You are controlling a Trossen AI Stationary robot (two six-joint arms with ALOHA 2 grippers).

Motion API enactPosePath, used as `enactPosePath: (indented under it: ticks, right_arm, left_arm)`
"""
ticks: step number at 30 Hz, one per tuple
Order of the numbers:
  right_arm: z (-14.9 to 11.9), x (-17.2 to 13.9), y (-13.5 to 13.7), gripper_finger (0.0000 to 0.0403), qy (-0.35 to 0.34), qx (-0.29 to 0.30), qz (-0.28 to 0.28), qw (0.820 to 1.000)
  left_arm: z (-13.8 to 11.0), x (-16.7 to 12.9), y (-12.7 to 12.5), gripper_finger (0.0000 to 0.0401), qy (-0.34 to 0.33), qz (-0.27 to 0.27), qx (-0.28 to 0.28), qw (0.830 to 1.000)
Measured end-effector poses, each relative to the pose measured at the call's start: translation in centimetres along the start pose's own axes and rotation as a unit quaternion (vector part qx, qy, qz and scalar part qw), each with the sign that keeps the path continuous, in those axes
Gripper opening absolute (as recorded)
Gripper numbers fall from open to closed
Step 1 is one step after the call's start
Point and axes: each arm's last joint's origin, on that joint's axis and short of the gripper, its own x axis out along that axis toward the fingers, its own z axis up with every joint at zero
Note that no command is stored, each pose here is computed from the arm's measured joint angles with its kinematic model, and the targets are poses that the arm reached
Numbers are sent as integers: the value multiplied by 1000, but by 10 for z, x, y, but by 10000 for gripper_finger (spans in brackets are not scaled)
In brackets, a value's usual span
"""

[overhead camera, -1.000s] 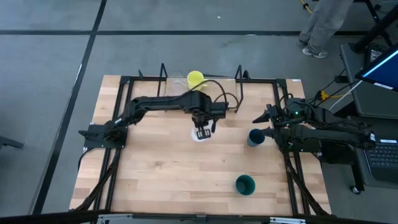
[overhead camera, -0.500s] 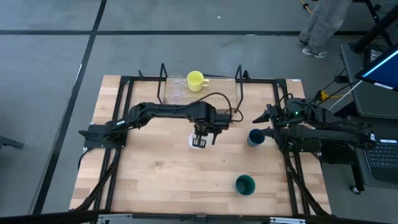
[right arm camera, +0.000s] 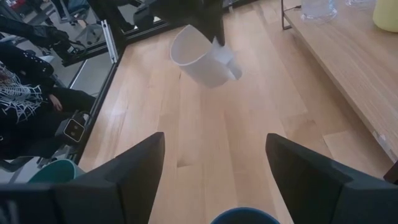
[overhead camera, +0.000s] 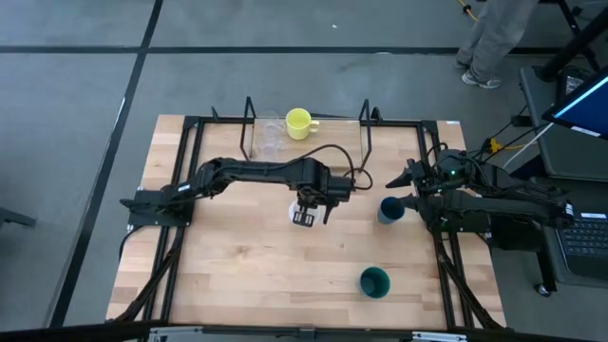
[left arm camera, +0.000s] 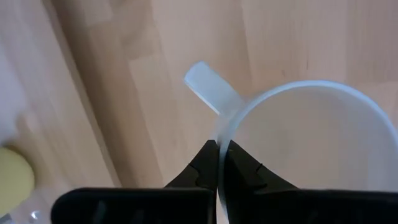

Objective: Stack small to large cups/mugs on shelf
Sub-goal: Put the white mug on the shelf

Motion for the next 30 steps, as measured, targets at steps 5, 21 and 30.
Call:
enactPosePath:
  ticks: [5,21,30]
  right_arm:
    - [0,0,0,282,0,0,0,1000]
    - [0,0,0,282,1,0,0,1000]
    - [0,0,0,282,1,0,0,1000]
  left_arm:
    - [1,0,-1,2,-7,-5,13,1000]
    - [10,9,-4,2,-28,-35,50,998]
    - [14,16,-4,5,-48,-37,70,996]
